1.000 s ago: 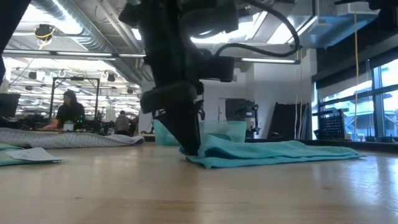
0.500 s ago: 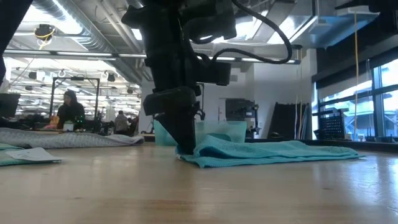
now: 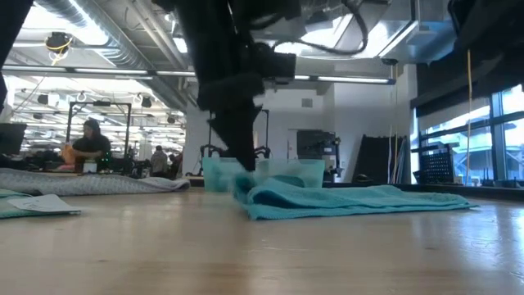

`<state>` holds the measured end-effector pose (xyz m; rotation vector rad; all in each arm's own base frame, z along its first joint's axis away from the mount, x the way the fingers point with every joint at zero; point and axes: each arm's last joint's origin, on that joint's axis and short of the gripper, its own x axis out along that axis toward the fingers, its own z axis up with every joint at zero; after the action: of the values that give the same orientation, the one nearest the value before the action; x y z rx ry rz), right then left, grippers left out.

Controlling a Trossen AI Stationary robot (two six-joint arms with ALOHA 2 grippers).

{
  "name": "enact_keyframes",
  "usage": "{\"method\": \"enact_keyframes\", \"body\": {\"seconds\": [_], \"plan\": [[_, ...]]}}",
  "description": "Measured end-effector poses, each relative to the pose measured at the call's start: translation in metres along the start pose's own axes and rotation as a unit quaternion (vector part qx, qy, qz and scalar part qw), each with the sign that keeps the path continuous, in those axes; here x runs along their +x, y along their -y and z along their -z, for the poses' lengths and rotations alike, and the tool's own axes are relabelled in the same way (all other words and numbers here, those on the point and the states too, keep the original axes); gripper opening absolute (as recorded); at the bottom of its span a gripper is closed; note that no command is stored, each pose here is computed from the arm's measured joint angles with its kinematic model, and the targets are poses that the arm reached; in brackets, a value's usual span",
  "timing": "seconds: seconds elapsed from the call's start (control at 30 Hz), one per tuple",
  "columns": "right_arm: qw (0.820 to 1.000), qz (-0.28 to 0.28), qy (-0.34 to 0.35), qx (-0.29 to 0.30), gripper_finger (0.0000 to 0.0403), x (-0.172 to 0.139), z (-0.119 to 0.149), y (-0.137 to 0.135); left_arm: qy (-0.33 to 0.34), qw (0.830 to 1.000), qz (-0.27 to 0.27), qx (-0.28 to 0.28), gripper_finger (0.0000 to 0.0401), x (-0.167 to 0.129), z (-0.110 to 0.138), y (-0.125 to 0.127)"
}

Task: Fold microfiber towels
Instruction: Fold the blue towel

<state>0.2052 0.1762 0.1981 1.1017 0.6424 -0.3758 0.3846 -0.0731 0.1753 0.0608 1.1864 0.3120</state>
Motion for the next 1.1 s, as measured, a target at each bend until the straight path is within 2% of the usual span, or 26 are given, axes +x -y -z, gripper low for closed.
{"method": "enact_keyframes", "body": {"seconds": [0.17,0.23,0.33,0.53,0.63,0.73,0.83,1.1], "plan": [[1.0,0.0,0.004,0.011,0.0192,0.017,0.005,0.001,0.001,1.0,0.006,-0.007,0.0027,-0.006,-0.001,-0.004],[1.0,-0.006,0.004,0.016,0.0192,0.021,0.007,0.0,-0.016,1.0,0.019,-0.007,0.0008,-0.006,0.001,-0.005],[1.0,-0.009,0.004,0.017,0.0192,0.021,0.007,0.0,-0.02,0.999,0.031,-0.006,0.0009,-0.006,0.002,-0.003],[1.0,-0.015,0.005,0.02,0.0192,0.022,0.006,-0.002,0.021,0.997,0.064,0.025,0.0004,-0.009,-0.004,0.008],[0.999,-0.029,0.011,-0.038,0.0192,0.024,0.003,-0.005,0.037,0.994,0.087,0.063,0.0015,-0.011,-0.005,0.014],[0.992,-0.046,0.025,-0.112,0.0192,0.027,-0.005,-0.011,0.04,0.993,0.068,0.093,0.0033,-0.008,-0.004,0.016],[0.99,-0.038,0.038,-0.133,0.0192,0.033,-0.017,-0.011,0.027,0.992,0.05,0.113,0.0052,-0.005,-0.002,0.011],[0.981,-0.029,0.035,-0.191,0.0192,0.053,-0.051,-0.011,-0.014,0.994,0.042,0.103,0.0072,0.017,0.012,-0.008]]}}
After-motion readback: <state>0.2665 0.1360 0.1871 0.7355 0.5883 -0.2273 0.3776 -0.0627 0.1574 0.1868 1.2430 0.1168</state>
